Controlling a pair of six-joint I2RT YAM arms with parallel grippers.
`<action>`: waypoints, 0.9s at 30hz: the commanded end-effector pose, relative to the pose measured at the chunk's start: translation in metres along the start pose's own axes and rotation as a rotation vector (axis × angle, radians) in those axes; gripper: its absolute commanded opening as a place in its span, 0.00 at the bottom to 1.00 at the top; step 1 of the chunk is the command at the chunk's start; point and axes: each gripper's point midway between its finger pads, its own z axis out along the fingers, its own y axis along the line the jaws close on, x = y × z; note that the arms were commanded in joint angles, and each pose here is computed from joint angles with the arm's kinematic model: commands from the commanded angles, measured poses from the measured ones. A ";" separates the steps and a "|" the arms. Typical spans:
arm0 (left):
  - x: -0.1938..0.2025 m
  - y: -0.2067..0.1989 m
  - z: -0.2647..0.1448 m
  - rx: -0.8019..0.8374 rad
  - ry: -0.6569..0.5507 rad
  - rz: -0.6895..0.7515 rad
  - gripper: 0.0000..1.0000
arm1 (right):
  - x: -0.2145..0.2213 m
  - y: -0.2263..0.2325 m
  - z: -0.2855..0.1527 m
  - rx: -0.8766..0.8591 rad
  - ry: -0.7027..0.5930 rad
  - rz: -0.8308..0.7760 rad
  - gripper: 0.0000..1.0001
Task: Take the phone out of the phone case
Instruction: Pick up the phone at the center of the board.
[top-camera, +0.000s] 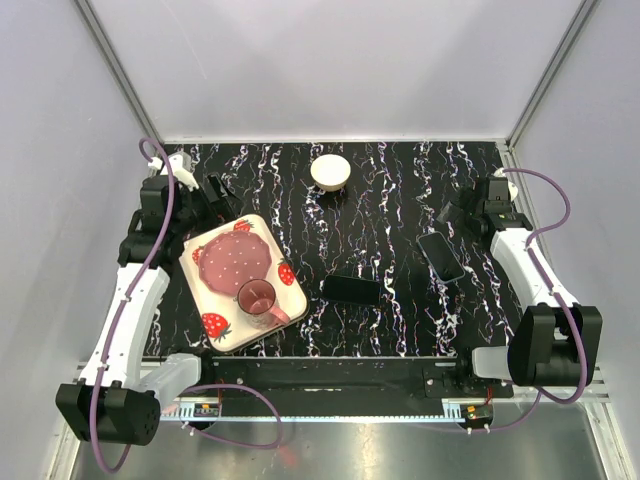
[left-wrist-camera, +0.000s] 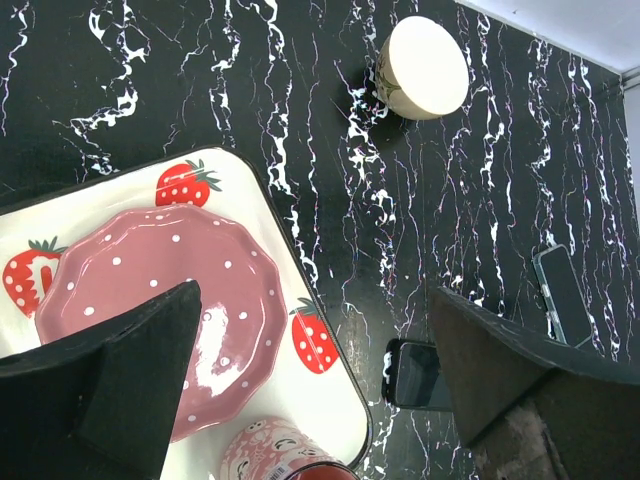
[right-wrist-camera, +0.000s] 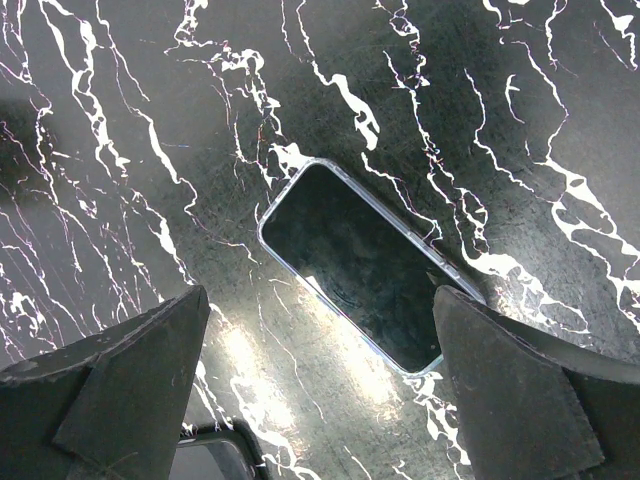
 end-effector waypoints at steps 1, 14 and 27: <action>-0.030 -0.012 -0.009 0.028 -0.091 0.022 0.99 | 0.001 0.001 0.001 -0.002 0.000 -0.006 1.00; -0.009 -0.009 0.008 0.020 0.015 -0.065 0.99 | 0.014 -0.010 0.034 0.080 0.087 -0.059 1.00; 0.023 -0.031 0.011 0.137 0.118 -0.136 0.99 | 0.045 0.000 0.095 0.042 0.289 -0.157 1.00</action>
